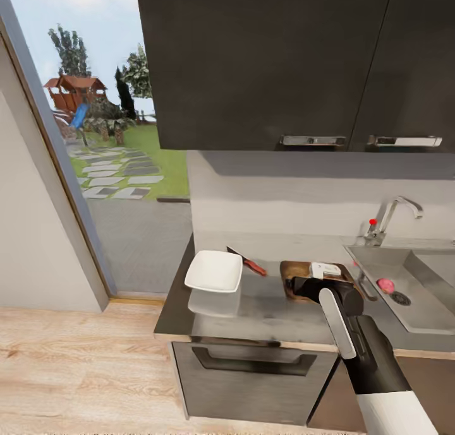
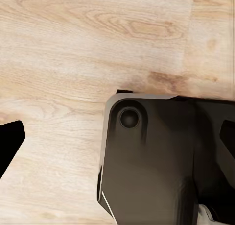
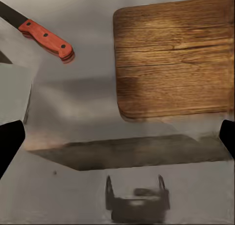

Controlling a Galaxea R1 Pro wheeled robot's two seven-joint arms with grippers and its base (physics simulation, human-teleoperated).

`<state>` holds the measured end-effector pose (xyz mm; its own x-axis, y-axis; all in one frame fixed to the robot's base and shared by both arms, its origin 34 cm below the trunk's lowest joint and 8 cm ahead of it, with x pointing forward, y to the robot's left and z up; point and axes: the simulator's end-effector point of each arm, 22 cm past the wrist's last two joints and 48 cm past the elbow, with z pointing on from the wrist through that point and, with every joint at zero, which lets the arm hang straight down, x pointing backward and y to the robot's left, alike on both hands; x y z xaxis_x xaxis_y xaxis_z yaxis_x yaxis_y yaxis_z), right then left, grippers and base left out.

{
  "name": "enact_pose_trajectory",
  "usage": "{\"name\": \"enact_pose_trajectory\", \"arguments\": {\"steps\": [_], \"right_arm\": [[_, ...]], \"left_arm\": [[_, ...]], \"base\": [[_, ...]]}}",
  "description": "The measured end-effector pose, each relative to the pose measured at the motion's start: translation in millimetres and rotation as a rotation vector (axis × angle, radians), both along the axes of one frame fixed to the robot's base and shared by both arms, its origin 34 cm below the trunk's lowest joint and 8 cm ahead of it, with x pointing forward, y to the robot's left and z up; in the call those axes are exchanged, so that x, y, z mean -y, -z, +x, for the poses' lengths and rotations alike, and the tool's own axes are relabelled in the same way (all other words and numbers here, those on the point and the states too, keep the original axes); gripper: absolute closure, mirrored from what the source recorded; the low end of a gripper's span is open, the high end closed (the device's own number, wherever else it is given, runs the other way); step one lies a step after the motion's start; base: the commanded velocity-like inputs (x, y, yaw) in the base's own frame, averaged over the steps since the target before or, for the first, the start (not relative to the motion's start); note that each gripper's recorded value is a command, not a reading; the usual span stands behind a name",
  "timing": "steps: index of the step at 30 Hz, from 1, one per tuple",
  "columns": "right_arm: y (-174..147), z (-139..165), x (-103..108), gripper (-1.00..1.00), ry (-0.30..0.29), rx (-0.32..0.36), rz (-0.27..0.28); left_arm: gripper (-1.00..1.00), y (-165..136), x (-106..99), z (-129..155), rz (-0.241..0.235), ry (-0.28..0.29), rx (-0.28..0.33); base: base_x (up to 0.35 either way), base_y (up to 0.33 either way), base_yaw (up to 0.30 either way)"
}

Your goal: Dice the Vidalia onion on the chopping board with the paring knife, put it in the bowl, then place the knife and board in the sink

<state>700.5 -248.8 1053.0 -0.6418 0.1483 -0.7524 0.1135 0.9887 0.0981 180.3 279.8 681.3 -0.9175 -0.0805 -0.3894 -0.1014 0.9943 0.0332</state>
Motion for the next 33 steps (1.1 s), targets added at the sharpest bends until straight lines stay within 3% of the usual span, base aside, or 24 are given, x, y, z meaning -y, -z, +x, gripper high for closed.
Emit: {"name": "enact_pose_trajectory", "arguments": {"steps": [33], "right_arm": [[2.7, -0.3, -2.6, -1.00, -0.003, -0.007, 0.003]], "left_arm": [[-1.00, 1.1, 0.3, -2.8, -0.001, 0.000, -0.006]], "base": [[-0.265, -0.199, 0.000]]}}
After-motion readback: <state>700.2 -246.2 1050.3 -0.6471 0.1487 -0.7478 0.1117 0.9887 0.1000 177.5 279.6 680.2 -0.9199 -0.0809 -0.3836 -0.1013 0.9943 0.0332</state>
